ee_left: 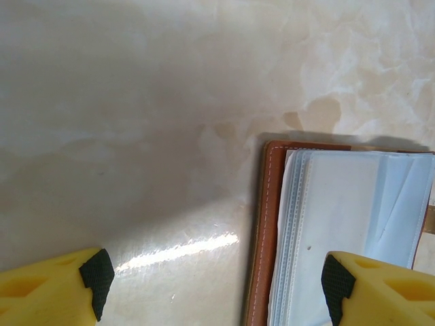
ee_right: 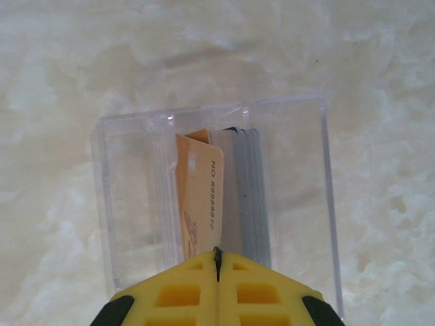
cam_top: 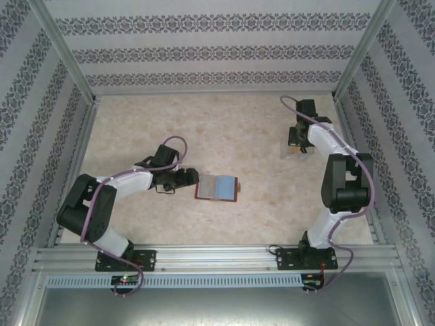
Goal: Put the credit cards into the card holder
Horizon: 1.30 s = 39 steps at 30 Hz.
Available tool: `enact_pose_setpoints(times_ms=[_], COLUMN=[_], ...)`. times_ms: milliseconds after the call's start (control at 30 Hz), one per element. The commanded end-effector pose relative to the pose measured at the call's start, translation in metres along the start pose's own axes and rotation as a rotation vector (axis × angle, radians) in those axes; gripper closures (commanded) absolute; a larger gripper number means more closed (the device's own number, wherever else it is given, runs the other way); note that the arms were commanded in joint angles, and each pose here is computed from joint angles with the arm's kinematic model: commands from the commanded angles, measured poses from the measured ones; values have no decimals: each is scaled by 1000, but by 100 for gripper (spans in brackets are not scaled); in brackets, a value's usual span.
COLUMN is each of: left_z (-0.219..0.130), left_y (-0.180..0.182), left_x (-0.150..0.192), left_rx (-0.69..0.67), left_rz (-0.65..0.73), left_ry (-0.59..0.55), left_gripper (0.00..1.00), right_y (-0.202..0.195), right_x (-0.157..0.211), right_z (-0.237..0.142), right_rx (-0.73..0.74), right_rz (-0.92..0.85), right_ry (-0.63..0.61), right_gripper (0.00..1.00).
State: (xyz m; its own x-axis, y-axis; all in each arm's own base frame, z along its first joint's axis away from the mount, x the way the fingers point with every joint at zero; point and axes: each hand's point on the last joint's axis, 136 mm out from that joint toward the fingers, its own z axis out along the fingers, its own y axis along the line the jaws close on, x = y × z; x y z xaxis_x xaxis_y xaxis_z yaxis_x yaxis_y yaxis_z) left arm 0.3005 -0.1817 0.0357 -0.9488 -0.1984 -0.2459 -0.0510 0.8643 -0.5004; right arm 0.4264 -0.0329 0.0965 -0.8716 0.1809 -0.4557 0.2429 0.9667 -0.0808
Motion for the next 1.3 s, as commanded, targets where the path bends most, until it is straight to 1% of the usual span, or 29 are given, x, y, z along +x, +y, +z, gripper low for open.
enact_pose_setpoints(times_ms=[0,267,400,467,633,767,833,933,1000,1267], left_z=[-7,-6,-6,-5,-5,-5,-6,-6,-7,-7], left_y=[8,7,4,3,1,2,2,2,2,3], left_x=[1,0,-2,-3,-4,-3,-3,-4,-4,-3], left_rx=[-50,-47,-35,-30,-25,-36,-33,-36,-35,-36], left_rz=[6,6,4,4,1,5,5,7,8,7], left_ry=[4,9,8,11,8,17,11,10,9,7], left_gripper=[17,17,17,17,17,17,17,17,17,17], right_y=[3,-2,2,6,15,19,21,19,19,24], right_x=[-3,-1,-2,-2,3,6,6,8,9,11], right_z=[-13,-18,-18,-15,-2,6,8,9,11,15], right_rx=[-61,-142,-256,-301,-348,-361,-354,-303,-282,-281], right_rz=[53,149,213,232,242,250,244,211,194,182], right_ry=[-21,-14,-9,4,57,83,90,95,102,126], right_gripper=[100,100,100,100,100,100,96,90,88,82])
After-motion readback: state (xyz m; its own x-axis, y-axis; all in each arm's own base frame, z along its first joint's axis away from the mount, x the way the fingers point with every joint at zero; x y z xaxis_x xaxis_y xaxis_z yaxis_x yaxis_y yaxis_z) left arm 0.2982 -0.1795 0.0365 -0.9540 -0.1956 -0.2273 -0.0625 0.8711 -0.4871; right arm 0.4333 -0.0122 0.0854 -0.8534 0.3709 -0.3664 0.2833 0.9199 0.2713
